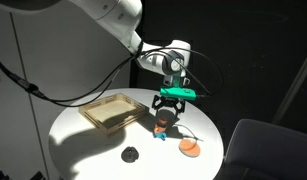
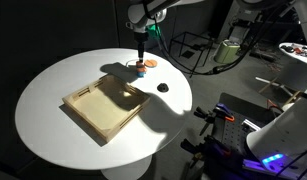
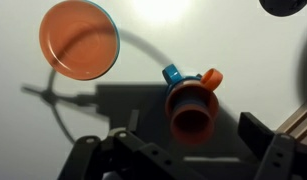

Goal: Put the small blue cup and small orange cup in the box

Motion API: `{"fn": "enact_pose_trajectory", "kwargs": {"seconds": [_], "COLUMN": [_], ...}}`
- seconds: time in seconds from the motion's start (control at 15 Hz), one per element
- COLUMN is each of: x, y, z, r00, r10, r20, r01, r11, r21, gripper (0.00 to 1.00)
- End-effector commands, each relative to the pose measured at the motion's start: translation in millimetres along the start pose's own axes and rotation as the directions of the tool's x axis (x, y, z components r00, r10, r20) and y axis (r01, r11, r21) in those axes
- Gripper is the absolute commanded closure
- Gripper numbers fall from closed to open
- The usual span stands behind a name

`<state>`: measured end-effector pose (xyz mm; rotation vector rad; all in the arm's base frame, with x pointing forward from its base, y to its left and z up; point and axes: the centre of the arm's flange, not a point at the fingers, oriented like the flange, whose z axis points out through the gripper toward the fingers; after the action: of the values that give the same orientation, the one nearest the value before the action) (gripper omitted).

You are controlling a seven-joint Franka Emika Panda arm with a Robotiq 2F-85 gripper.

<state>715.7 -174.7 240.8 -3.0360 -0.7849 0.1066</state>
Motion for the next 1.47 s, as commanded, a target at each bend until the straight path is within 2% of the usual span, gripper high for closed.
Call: {"fn": "enact_pose_trajectory", "kwargs": {"seconds": [0.0, 0.47, 1.0, 1.07, 1.13, 1.27, 1.4], "x": [19.6, 20.0, 9.8, 8.6, 7.5, 5.8, 4.7], "y": [7.6, -5.3, 1.8, 3.0, 4.0, 5.6, 6.5], "z": [-7.1, 3.6, 11.8, 11.9, 11.9, 11.8, 10.9], "r00": [0.999, 0.999, 0.999, 0.999, 0.999, 0.999, 0.999], "r10": [-0.041, -0.049, -0.031, -0.028, -0.026, -0.023, -0.022], "r20": [-0.011, 0.007, 0.029, 0.03, 0.03, 0.03, 0.029], "r01": [0.042, 0.048, 0.029, 0.026, 0.024, 0.021, 0.02], "r11": [0.999, 0.997, 0.998, 0.998, 0.997, 0.997, 0.997], "r21": [0.021, 0.058, 0.064, 0.066, 0.067, 0.068, 0.068], "gripper": [0.0, 0.0, 0.0, 0.06, 0.27, 0.31, 0.5]}}
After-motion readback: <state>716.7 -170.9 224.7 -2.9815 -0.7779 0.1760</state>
